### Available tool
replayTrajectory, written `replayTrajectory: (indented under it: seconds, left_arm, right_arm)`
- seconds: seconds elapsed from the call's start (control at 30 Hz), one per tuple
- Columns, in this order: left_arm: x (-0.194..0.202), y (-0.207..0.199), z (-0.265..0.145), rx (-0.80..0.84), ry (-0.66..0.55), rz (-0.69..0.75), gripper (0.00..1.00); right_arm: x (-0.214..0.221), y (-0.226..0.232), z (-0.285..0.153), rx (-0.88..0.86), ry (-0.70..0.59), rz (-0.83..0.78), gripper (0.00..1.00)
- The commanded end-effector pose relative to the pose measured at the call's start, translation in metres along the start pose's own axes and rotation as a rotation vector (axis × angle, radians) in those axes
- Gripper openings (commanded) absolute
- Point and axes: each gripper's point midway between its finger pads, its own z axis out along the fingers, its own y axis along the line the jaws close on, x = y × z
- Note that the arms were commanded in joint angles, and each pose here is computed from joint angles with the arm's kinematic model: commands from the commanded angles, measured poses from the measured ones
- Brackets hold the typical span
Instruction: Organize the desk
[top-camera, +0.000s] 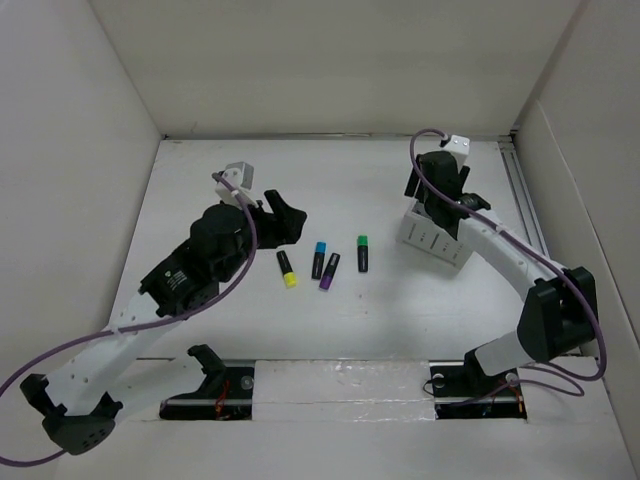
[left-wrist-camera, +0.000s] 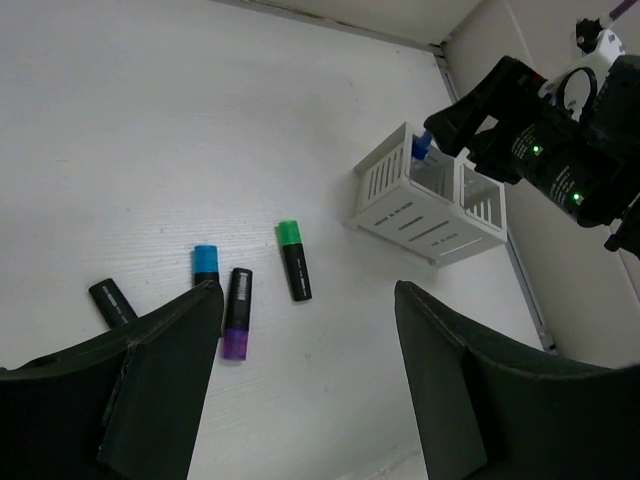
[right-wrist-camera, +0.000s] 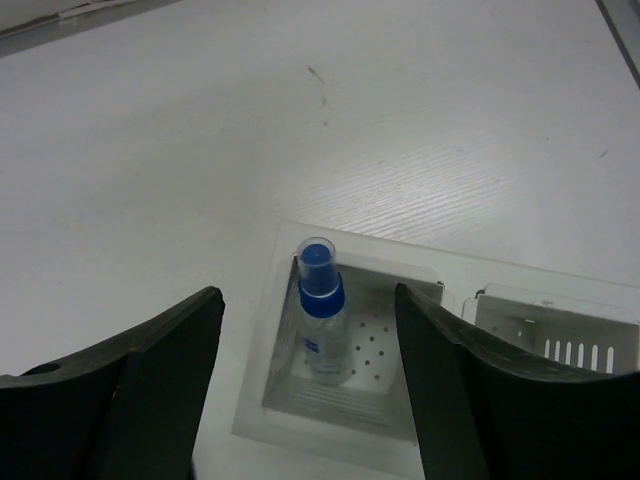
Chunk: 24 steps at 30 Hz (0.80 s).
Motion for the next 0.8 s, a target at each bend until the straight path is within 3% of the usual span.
replayTrajectory:
  seconds: [0.0, 0.1, 0.13, 0.2, 0.23, 0.3, 0.4, 0.47, 0.5, 0.53, 0.57, 0.63, 0.77]
  left_arm:
    - [-0.020, 0.009, -0.019, -0.048, -0.066, -0.041, 0.66]
    - [-0.028, 0.016, -0.030, -0.073, -0.095, -0.045, 0.66]
    - [-0.030, 0.017, -0.033, -0.076, -0.104, -0.047, 0.66]
    - [-0.032, 0.018, -0.036, -0.078, -0.115, -0.047, 0.66]
    - [-0.033, 0.018, -0.036, -0.078, -0.117, -0.048, 0.66]
    - [-0.032, 0.019, -0.036, -0.080, -0.114, -0.041, 0.66]
    - [-0.033, 0.018, -0.033, -0.084, -0.114, -0.031, 0.66]
    - [-0.035, 0.016, -0.029, -0.080, -0.121, -0.019, 0.66]
    - [-0.036, 0.014, -0.029, -0.076, -0.122, -0.014, 0.66]
    - [-0.036, 0.012, -0.027, -0.067, -0.119, -0.001, 0.66]
    - [-0.037, 0.009, -0.023, -0.061, -0.114, 0.011, 0.66]
    - [-0.041, 0.004, -0.021, -0.048, -0.111, 0.037, 0.66]
    - [-0.050, -0.001, -0.016, -0.035, -0.123, 0.050, 0.66]
  right_arm:
    - [-0.045, 0.012, -0.025, -0.025, -0.125, 0.041, 0.76]
    - [-0.064, 0.026, -0.047, -0.075, -0.161, 0.025, 0.77]
    - [-0.070, 0.030, -0.058, -0.098, -0.176, 0.028, 0.70]
    - [-0.067, 0.043, -0.072, -0.157, -0.176, 0.004, 0.46]
    - [-0.061, 0.054, -0.082, -0.203, -0.173, -0.012, 0.21]
    - [-0.029, 0.068, -0.084, -0.289, -0.091, -0.049, 0.00]
    - [0.026, 0.088, -0.081, -0.390, 0.033, -0.105, 0.00]
    - [0.060, 0.097, -0.072, -0.403, 0.116, -0.148, 0.19]
    - [0.074, 0.101, -0.070, -0.407, 0.153, -0.174, 0.32]
    - [0.084, 0.104, -0.068, -0.402, 0.180, -0.197, 0.51]
    - [0.104, 0.109, -0.059, -0.396, 0.224, -0.255, 0.60]
    - [0.117, 0.117, -0.051, -0.387, 0.264, -0.293, 0.67]
    - [0.143, 0.126, -0.029, -0.380, 0.329, -0.318, 0.68]
